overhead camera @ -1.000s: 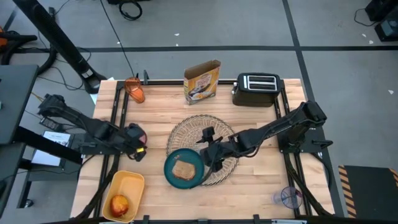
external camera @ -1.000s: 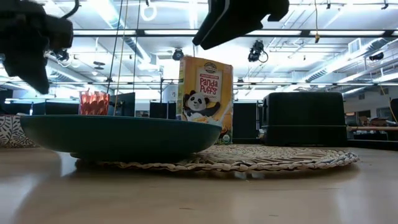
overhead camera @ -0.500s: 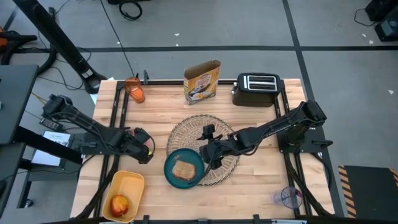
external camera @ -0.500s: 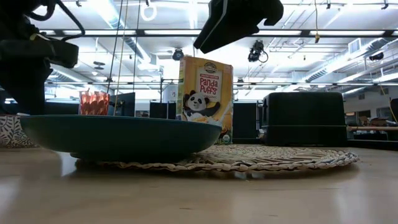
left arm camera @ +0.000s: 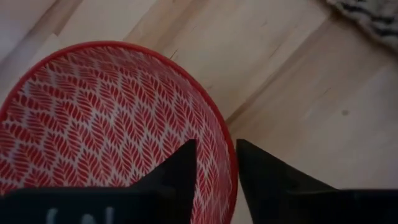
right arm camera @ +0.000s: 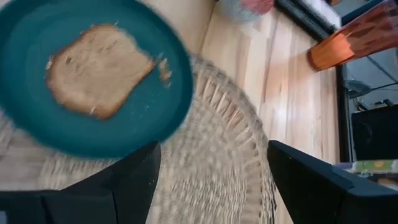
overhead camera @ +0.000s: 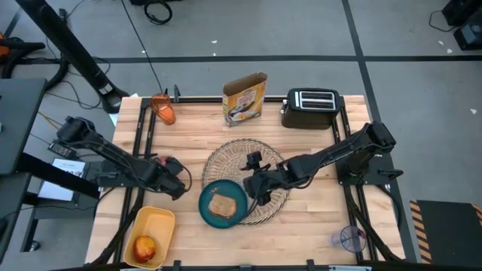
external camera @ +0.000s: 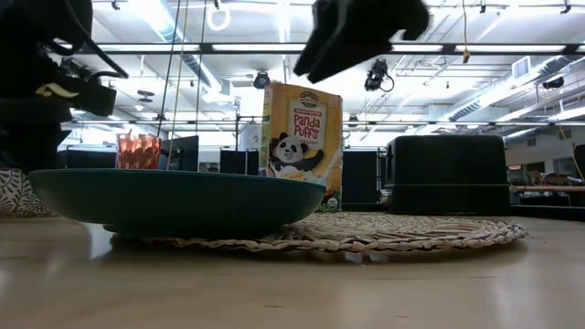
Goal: Arrange a breakfast setting
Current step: Put the red patterned bowl on the brown table mat, then pour the cereal from the yellow cereal box into the red patterned bowl
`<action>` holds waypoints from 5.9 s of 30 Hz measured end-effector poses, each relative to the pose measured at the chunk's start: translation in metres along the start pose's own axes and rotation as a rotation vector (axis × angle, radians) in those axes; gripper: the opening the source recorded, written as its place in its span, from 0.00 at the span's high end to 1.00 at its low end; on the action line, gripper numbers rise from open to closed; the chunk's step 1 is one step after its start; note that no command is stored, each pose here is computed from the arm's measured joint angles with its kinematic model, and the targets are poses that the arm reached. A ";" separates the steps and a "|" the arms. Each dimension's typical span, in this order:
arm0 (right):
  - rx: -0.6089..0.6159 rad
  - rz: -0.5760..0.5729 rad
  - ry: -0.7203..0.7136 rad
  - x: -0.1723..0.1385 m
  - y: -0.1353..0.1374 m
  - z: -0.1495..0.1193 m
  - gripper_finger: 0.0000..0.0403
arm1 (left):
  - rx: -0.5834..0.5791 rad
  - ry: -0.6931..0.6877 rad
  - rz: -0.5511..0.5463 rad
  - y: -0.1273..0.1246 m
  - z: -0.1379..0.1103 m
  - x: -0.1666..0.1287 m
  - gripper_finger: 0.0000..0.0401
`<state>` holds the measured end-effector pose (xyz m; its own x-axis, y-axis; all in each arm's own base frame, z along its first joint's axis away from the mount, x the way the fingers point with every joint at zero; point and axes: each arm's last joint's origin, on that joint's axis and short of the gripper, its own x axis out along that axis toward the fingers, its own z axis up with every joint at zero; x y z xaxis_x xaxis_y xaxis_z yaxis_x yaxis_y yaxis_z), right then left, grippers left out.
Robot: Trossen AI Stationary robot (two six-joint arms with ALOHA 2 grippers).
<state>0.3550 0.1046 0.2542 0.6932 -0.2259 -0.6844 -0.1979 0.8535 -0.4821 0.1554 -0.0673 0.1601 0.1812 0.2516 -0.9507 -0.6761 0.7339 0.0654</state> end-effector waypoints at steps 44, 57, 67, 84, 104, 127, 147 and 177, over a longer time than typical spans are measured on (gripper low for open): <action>0.495 -0.038 0.465 -0.035 0.043 -0.106 0.25 | 1.059 -0.490 -0.253 -0.099 0.169 -0.030 0.94; 0.617 0.025 0.486 -0.041 0.073 -0.132 0.26 | 1.194 -0.396 -0.309 -0.144 0.205 0.009 0.94; 0.654 0.034 0.458 -0.048 0.080 -0.132 0.28 | 1.219 -0.297 -0.299 -0.152 0.199 0.037 0.92; 0.648 0.036 0.421 -0.046 0.080 -0.129 0.28 | 1.186 -0.253 -0.302 -0.148 0.197 0.032 0.70; 0.539 -0.085 0.182 -0.063 0.053 -0.108 0.28 | 0.695 -0.675 -0.369 -0.030 0.257 -0.103 0.52; 0.539 -0.007 0.131 -0.070 0.070 -0.103 0.28 | 0.273 -0.734 -0.135 0.119 0.298 -0.080 0.26; 0.515 0.036 0.136 -0.074 0.077 -0.103 0.28 | 0.270 -1.102 -0.220 0.131 0.263 -0.055 0.26; 0.515 0.031 0.150 -0.072 0.075 -0.105 0.28 | 0.217 -1.196 -0.223 0.140 0.264 -0.024 0.22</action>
<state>0.2176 0.1355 0.2107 0.5780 -0.2299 -0.7830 0.1756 0.9721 -0.1558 0.2447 0.1963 0.2724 0.8934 0.4420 -0.0802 -0.4345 0.8956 0.0950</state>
